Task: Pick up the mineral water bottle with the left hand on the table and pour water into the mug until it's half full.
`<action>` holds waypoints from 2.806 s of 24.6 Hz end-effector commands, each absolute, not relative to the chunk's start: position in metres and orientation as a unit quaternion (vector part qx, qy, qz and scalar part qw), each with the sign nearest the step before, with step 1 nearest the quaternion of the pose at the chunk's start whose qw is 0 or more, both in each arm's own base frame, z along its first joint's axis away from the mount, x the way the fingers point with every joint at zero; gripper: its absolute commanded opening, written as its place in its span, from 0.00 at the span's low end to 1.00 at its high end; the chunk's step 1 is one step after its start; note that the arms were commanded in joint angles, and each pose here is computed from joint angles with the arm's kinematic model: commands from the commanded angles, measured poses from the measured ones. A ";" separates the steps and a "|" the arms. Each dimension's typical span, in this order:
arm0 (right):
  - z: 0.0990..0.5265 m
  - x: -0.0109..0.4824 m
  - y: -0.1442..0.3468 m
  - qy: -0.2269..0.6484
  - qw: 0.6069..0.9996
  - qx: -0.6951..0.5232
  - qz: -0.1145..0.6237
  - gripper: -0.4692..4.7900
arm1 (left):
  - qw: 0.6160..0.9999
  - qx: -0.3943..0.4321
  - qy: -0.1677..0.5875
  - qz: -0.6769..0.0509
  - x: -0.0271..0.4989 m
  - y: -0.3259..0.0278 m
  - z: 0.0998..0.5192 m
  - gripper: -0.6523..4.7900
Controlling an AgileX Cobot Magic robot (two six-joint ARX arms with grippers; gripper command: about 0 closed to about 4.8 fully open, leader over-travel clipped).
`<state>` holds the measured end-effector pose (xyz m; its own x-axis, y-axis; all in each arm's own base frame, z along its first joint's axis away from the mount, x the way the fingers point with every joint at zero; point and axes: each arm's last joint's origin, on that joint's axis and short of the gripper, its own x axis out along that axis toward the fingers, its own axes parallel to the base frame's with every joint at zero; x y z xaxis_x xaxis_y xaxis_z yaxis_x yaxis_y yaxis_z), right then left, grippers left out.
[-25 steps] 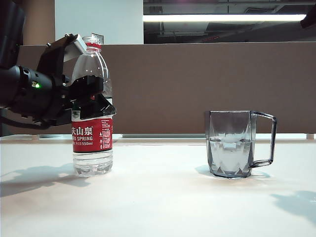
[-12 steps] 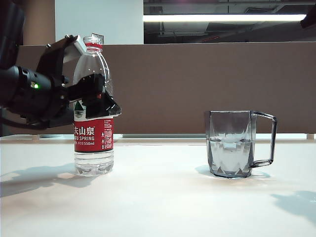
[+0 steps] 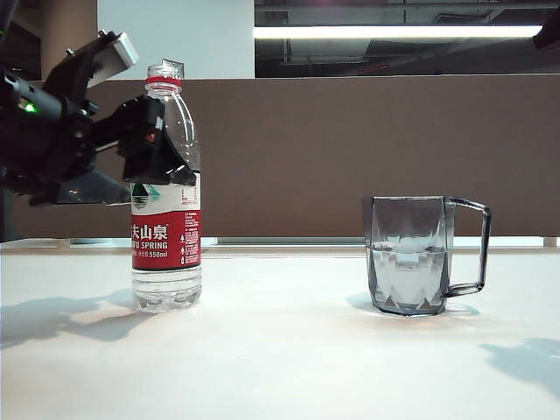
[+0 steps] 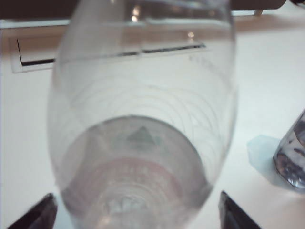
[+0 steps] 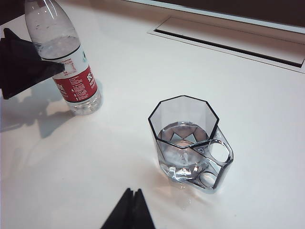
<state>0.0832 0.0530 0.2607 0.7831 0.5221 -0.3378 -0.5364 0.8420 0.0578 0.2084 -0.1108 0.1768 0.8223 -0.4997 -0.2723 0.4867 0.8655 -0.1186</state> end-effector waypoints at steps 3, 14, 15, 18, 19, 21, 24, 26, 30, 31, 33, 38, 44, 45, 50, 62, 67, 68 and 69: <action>0.264 0.083 0.053 0.161 0.945 -0.019 0.282 0.07 | 0.948 -0.016 0.185 -0.256 0.193 -0.103 0.187 0.92; 0.266 0.084 0.053 0.149 0.948 -0.016 0.282 0.07 | 0.955 -0.068 0.133 -0.257 0.148 -0.079 0.232 0.11; 0.266 0.084 0.053 0.149 0.948 -0.016 0.281 0.07 | 0.955 -0.069 0.127 -0.258 0.143 -0.077 0.235 0.11; 0.266 0.084 0.053 0.149 0.948 -0.016 0.281 0.07 | 0.957 -0.071 0.104 -0.261 0.132 -0.071 0.243 0.11; 0.266 0.084 0.053 0.149 0.948 -0.016 0.281 0.07 | 0.958 -0.071 0.095 -0.262 0.128 -0.069 0.245 0.11; 0.266 0.084 0.053 0.149 0.948 -0.016 0.281 0.07 | 0.958 -0.070 0.090 -0.263 0.118 -0.064 0.248 0.11; 0.266 0.084 0.053 0.149 0.948 -0.016 0.281 0.07 | 0.958 -0.059 0.095 -0.263 0.108 -0.058 0.245 0.11; 0.266 0.084 0.053 0.149 0.948 -0.016 0.281 0.07 | 0.960 -0.060 0.067 -0.266 0.103 -0.056 0.242 0.11; 0.266 0.084 0.053 0.149 0.948 -0.016 0.281 0.07 | 0.961 -0.068 0.033 -0.264 0.094 -0.050 0.229 0.11; 0.266 0.084 0.053 0.149 0.948 -0.016 0.281 0.07 | 0.962 -0.069 0.025 -0.261 0.093 -0.049 0.228 0.11; 0.266 0.084 0.053 0.149 0.948 -0.016 0.281 0.07 | 0.969 -0.070 -0.003 -0.236 0.090 -0.041 0.226 0.11; 0.266 0.084 0.053 0.149 0.948 -0.016 0.281 0.07 | 0.983 -0.067 -0.063 -0.157 0.081 -0.022 0.225 0.11; 0.266 0.084 0.053 0.149 0.948 -0.016 0.281 0.07 | 0.990 -0.053 -0.080 -0.103 0.084 -0.013 0.216 0.11; 0.266 0.084 0.053 0.150 0.948 -0.016 0.281 0.07 | 0.991 -0.049 -0.082 -0.095 0.086 -0.012 0.212 0.11; 0.266 0.084 0.053 0.149 0.948 -0.016 0.281 0.07 | 0.994 -0.030 -0.076 -0.068 0.093 -0.008 0.190 0.11; 0.266 0.084 0.054 0.150 0.948 -0.016 0.281 0.07 | 0.996 -0.015 -0.065 -0.052 0.097 -0.005 0.178 0.11; 0.266 0.084 0.053 0.150 0.948 -0.016 0.281 0.07 | 0.996 -0.016 -0.064 -0.052 0.097 -0.005 0.178 0.11; 0.266 0.084 0.053 0.150 0.948 -0.016 0.281 0.07 | 0.996 -0.016 -0.065 -0.052 0.097 -0.005 0.178 0.11; 0.266 0.084 0.053 0.150 0.948 -0.016 0.281 0.07 | 0.996 -0.016 -0.065 -0.052 0.097 -0.005 0.178 0.11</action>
